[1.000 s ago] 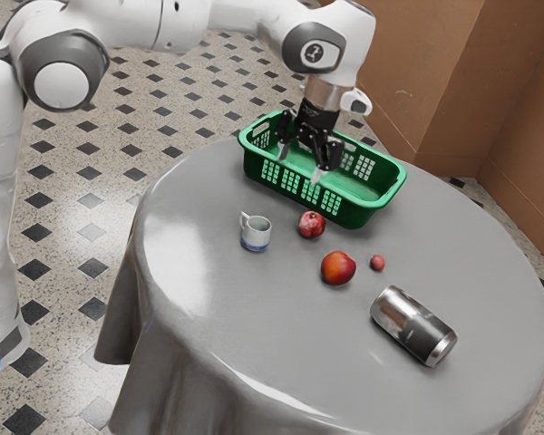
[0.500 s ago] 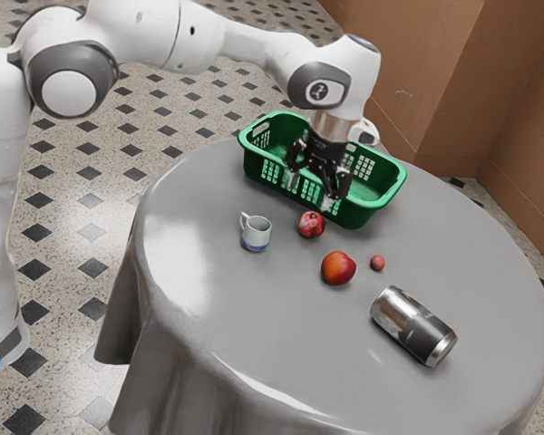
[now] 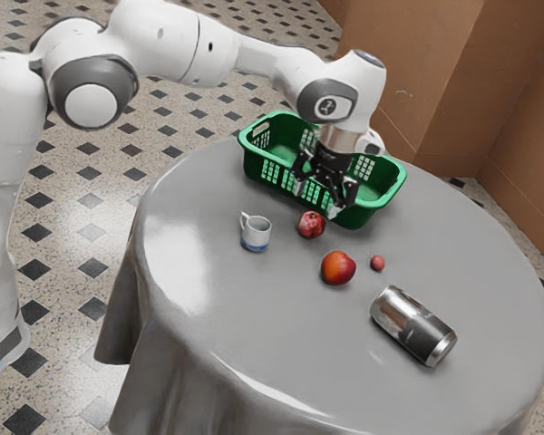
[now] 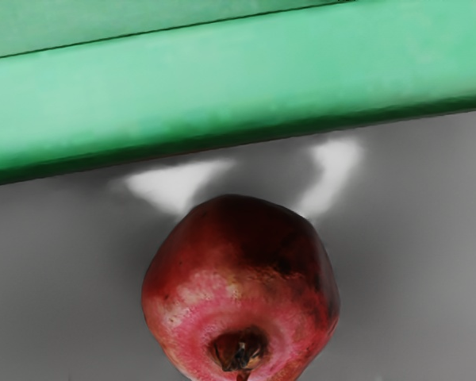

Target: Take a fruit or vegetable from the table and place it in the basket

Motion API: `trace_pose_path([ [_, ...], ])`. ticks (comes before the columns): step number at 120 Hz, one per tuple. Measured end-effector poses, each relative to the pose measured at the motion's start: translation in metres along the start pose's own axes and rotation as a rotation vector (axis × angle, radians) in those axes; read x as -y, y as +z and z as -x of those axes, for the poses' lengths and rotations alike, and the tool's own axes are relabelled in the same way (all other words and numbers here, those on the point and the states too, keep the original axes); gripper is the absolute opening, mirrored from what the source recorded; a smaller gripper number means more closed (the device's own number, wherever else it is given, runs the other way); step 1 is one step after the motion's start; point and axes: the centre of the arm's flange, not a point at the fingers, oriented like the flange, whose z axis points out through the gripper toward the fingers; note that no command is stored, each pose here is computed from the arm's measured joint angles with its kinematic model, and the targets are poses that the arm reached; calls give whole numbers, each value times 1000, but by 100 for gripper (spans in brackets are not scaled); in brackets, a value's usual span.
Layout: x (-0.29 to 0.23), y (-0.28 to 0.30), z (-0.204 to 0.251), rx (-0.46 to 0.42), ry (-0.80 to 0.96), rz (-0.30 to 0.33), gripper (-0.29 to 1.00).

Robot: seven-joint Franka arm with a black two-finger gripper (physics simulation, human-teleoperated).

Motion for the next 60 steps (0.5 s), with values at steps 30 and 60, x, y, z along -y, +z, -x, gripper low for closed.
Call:
trace_pose_path([
  [30, -5, 15, -5, 16, -5, -6, 70],
  [60, -6, 40, -11, 42, -13, -18, 70],
])
